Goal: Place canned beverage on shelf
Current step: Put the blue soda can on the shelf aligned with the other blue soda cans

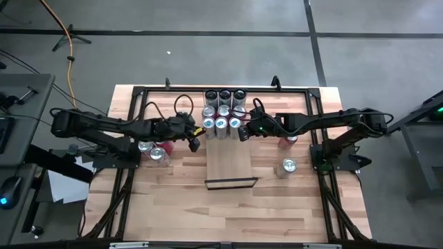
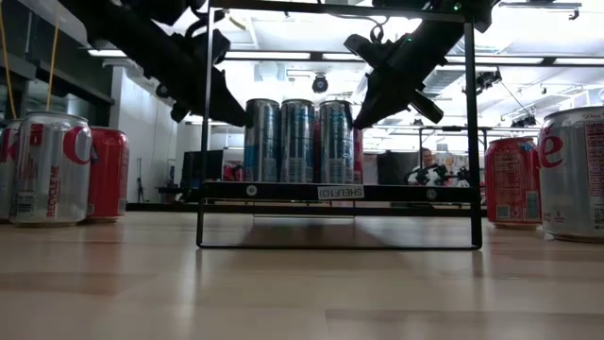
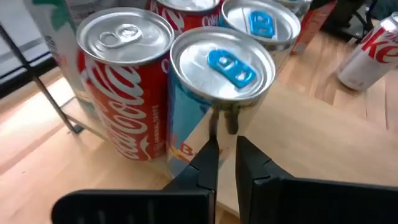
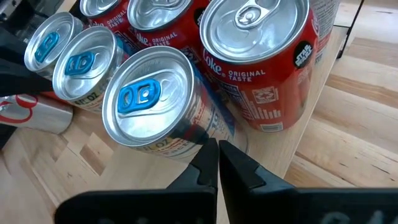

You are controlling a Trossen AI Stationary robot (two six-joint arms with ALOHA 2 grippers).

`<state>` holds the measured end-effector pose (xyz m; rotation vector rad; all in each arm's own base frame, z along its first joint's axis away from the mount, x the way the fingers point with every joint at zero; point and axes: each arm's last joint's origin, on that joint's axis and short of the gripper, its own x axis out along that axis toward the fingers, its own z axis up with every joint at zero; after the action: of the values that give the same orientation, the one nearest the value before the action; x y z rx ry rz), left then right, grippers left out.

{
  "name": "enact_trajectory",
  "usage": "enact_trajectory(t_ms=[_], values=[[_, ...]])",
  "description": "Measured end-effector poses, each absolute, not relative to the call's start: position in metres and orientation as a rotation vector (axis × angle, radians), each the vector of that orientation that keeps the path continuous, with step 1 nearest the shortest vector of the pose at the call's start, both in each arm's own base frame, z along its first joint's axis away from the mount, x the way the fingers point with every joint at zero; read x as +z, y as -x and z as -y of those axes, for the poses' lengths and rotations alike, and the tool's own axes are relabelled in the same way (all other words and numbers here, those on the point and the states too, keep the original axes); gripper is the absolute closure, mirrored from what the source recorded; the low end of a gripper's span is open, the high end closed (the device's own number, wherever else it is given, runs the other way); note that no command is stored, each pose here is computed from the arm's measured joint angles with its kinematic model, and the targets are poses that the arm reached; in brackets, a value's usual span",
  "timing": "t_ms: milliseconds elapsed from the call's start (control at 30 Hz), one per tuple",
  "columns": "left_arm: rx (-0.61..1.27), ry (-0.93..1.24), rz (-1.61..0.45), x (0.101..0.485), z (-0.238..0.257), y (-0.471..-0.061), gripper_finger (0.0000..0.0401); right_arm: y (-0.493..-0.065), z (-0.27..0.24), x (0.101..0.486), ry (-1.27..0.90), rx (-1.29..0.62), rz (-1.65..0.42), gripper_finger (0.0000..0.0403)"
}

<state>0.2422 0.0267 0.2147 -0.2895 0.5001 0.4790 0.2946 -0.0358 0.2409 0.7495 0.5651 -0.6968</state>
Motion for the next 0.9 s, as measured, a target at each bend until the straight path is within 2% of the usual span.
enact_trajectory(t_ms=[900], values=[[0.5, 0.285, -0.515, 0.2096, -0.0301, -0.245, 0.0398, -0.2948, 0.0358, 0.2408, -0.75, -0.696, -0.565, 0.0403]])
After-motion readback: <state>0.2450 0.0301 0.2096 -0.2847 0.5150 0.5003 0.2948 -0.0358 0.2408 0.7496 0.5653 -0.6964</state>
